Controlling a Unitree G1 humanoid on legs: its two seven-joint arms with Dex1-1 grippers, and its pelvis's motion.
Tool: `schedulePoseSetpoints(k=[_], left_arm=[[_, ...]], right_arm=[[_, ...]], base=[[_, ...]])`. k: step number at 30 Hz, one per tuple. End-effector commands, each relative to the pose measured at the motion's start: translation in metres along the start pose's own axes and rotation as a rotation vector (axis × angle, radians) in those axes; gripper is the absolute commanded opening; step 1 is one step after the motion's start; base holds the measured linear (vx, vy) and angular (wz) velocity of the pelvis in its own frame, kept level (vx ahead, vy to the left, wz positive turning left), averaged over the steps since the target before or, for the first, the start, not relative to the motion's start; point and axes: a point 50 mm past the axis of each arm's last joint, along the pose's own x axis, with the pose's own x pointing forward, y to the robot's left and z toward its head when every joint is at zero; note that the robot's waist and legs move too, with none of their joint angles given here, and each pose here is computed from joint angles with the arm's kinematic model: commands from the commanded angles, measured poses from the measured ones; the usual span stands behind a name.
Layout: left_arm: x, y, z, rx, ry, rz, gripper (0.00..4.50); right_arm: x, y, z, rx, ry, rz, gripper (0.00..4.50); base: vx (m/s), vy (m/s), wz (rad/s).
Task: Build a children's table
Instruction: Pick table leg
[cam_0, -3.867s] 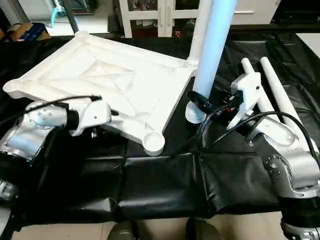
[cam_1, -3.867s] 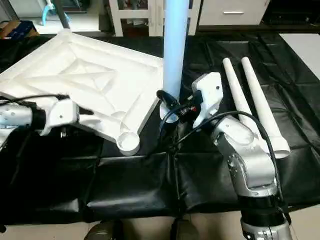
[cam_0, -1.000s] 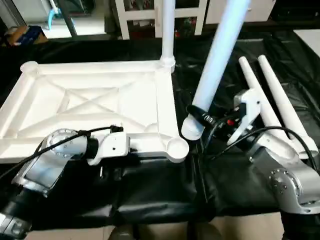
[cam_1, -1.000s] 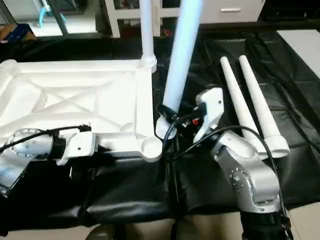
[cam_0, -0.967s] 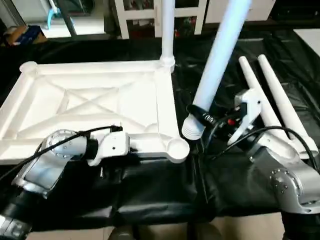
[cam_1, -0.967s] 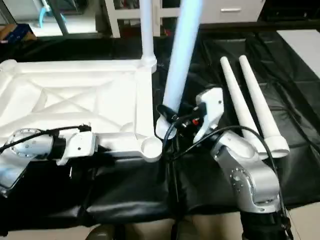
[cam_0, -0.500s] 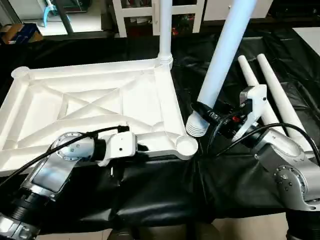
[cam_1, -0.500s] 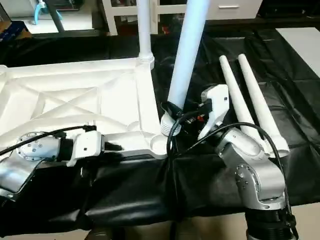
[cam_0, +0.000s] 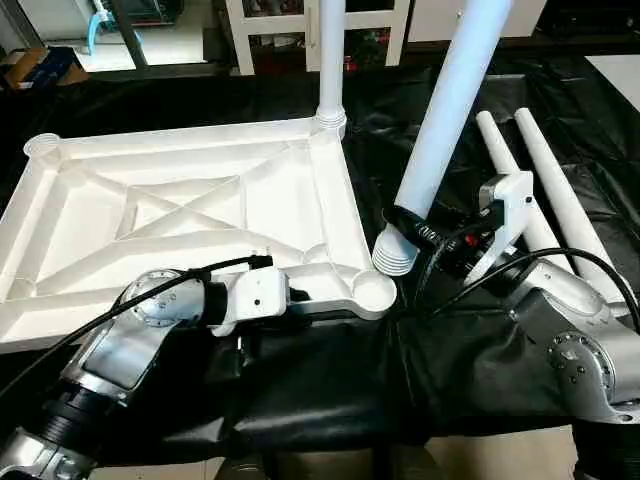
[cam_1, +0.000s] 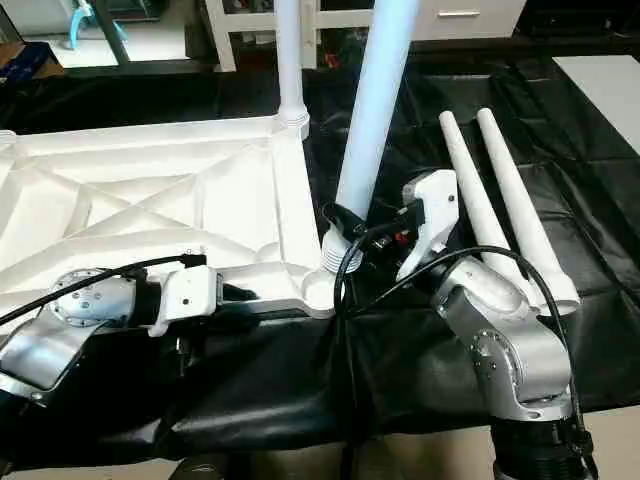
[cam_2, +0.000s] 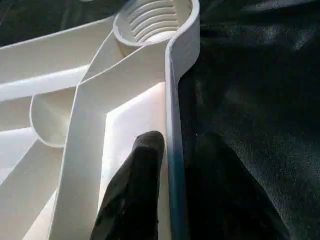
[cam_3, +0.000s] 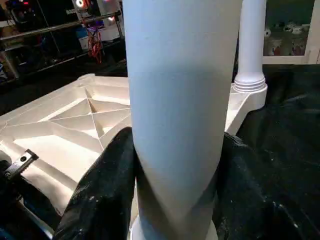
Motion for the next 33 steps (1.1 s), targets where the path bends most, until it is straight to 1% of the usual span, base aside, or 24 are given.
schedulePoseSetpoints(k=[1, 7, 10, 11, 13, 14, 15, 19, 21, 22, 24, 25, 26, 28, 33], left_arm=[[0.002, 0.0, -0.003, 0.007, 0.024, -0.005, 1.27], [0.0, 0.003, -0.005, -0.011, 0.023, 0.006, 1.27], [-0.004, 0.006, -0.008, -0.014, 0.037, 0.017, 1.27], [-0.004, 0.006, -0.008, -0.014, 0.037, 0.017, 1.11], [-0.006, 0.006, -0.01, -0.01, 0.05, 0.008, 1.11], [-0.006, 0.006, -0.01, -0.01, 0.05, 0.008, 0.98], [-0.006, 0.005, -0.01, -0.008, 0.053, 0.003, 0.76], [-0.006, 0.003, -0.012, -0.01, 0.062, -0.009, 0.73], [-0.006, 0.001, -0.014, -0.012, 0.076, -0.025, 0.39], [-0.006, 0.0, -0.015, -0.013, 0.077, -0.028, 0.32], [-0.005, -0.002, -0.015, -0.016, 0.082, -0.034, 0.32], [-0.005, -0.003, -0.016, -0.015, 0.088, -0.039, 0.11], [-0.005, -0.003, -0.016, -0.015, 0.09, -0.041, 0.04], [-0.005, -0.004, -0.018, -0.015, 0.095, -0.042, 0.03], [-0.005, -0.004, -0.019, -0.026, 0.102, -0.046, 0.02]], right_arm=[[-0.001, 0.004, 0.004, -0.013, -0.014, 0.018, 1.87], [-0.001, 0.004, 0.005, -0.013, -0.014, 0.02, 1.87], [0.0, 0.004, 0.005, -0.013, -0.014, 0.021, 1.87], [0.0, 0.004, 0.005, -0.013, -0.014, 0.021, 1.87], [0.0, 0.004, 0.004, -0.013, -0.014, 0.022, 1.87], [0.0, 0.004, 0.004, -0.013, -0.014, 0.022, 1.87], [0.0, 0.004, 0.004, -0.013, -0.014, 0.023, 1.87], [0.0, 0.004, 0.005, -0.013, -0.015, 0.026, 1.87], [0.0, 0.004, 0.005, -0.014, -0.015, 0.027, 1.87], [0.0, 0.004, 0.005, -0.014, -0.015, 0.027, 1.87], [0.0, 0.004, 0.005, -0.014, -0.015, 0.026, 1.87], [0.0, 0.003, 0.005, -0.014, -0.016, 0.027, 1.87], [0.0, 0.003, 0.005, -0.014, -0.016, 0.027, 1.87], [0.001, 0.003, 0.005, -0.013, -0.016, 0.027, 1.87], [0.002, 0.002, 0.008, 0.052, -0.04, 0.028, 1.87]], base=[[0.0, 0.0, 0.0], [0.0, 0.0, 0.0], [0.0, 0.0, 0.0], [0.0, 0.0, 0.0], [0.0, 0.0, 0.0], [0.0, 0.0, 0.0], [0.0, 0.0, 0.0], [0.0, 0.0, 0.0], [0.0, 0.0, 0.0], [0.0, 0.0, 0.0], [0.0, 0.0, 0.0], [0.0, 0.0, 0.0], [0.0, 0.0, 0.0], [0.0, 0.0, 0.0], [0.0, 0.0, 0.0]])
